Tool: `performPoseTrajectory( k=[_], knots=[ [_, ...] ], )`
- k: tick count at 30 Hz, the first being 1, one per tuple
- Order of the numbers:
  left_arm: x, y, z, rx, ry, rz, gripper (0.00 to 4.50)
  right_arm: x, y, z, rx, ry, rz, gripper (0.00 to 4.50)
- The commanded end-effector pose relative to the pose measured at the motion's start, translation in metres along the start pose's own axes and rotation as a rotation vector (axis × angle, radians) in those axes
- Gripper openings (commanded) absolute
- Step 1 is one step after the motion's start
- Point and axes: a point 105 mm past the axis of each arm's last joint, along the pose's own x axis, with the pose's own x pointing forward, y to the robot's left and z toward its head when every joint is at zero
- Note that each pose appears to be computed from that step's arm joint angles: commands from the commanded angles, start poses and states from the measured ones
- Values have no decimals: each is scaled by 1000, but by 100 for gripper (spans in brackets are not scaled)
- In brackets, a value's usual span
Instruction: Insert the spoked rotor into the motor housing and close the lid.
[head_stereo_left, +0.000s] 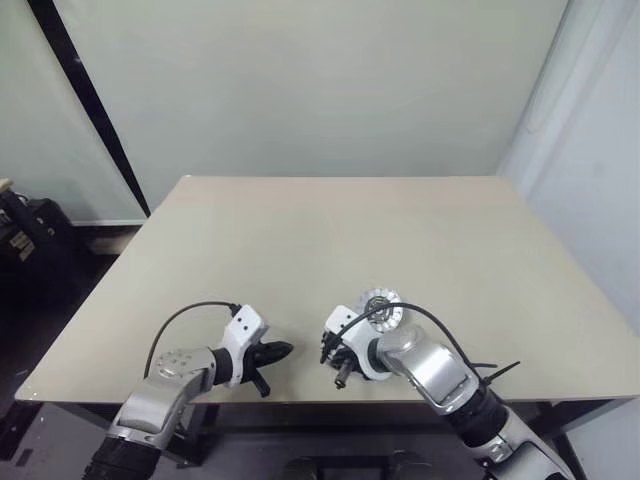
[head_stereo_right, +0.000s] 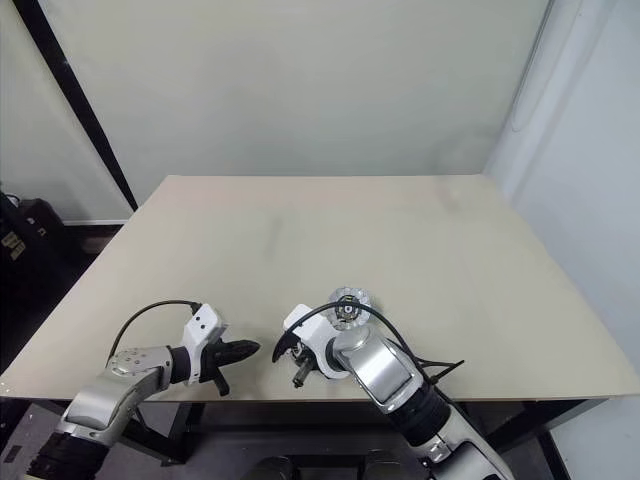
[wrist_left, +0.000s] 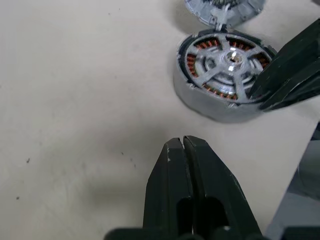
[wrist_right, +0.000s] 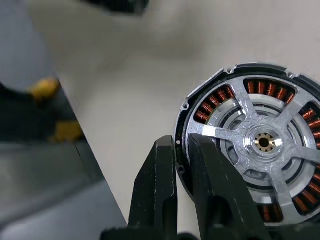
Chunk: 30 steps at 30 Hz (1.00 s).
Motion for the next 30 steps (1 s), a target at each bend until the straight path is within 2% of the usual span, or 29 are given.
performPoseTrajectory(
  k=[1,15,29,30],
  knots=[
    [0,6,13,43,-40,24,0,5,6,17,55,-50,11,7],
    [-2,10,13,36,-56,64,0,23,10,25,226,-89,-1,7],
    [-5,16,11,25,-54,100,0,16,22,32,74,-107,67,7],
    [-5,16,11,24,-53,102,0,14,26,31,45,-99,91,42]
  ],
)
